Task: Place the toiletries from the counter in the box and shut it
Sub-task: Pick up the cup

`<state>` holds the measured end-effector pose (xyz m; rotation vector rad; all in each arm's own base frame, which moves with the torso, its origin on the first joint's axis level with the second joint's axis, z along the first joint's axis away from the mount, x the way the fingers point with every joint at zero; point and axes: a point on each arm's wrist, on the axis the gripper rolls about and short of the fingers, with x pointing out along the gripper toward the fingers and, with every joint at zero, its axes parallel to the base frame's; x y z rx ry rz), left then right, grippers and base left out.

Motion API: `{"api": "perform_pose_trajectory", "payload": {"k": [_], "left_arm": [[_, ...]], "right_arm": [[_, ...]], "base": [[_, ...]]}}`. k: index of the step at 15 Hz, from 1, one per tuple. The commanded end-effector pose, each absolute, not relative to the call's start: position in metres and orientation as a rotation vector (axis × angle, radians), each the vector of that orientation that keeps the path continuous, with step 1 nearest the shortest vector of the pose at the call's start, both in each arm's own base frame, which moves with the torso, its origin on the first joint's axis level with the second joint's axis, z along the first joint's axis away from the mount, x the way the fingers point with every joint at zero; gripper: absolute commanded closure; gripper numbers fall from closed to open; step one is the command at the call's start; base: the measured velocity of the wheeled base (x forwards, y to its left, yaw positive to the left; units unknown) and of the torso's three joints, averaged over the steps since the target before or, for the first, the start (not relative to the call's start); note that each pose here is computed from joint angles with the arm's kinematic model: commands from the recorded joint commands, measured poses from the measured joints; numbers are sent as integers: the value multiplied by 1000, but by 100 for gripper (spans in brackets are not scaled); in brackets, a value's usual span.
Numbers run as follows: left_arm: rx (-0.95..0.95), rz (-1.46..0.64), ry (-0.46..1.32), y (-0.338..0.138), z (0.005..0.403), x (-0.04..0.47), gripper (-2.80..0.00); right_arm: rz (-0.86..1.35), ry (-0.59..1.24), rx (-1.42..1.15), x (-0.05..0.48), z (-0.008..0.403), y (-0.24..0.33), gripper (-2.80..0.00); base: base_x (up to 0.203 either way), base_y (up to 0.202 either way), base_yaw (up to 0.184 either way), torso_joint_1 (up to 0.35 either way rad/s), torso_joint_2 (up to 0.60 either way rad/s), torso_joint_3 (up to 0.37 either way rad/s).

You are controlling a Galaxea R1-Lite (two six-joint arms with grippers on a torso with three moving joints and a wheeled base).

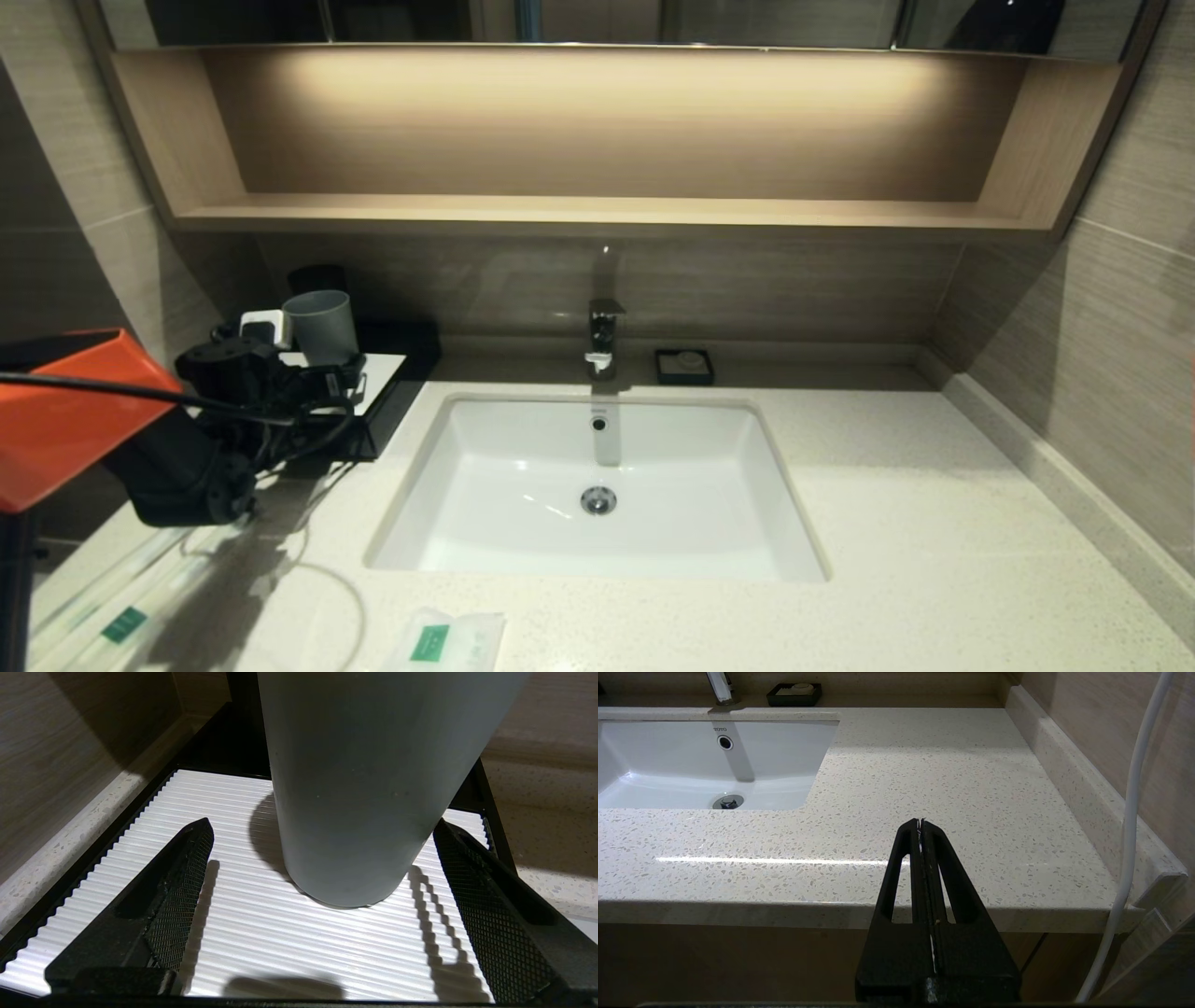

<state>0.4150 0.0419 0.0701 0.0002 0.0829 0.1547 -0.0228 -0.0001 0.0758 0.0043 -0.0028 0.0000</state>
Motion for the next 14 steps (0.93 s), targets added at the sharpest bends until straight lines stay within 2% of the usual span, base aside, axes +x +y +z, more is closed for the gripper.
{"api": "perform_pose_trajectory", "payload": {"k": [1, 14], "left_arm": [[0, 158, 74, 43, 70, 415, -280], [2, 158, 48, 43, 64, 423, -280]], "right_arm": [[0, -2, 5, -23, 75, 0, 0], [0, -2, 5, -23, 75, 0, 0]], "base": [[0, 0, 0, 0, 0, 0], [0, 0, 0, 0, 0, 0]]}}
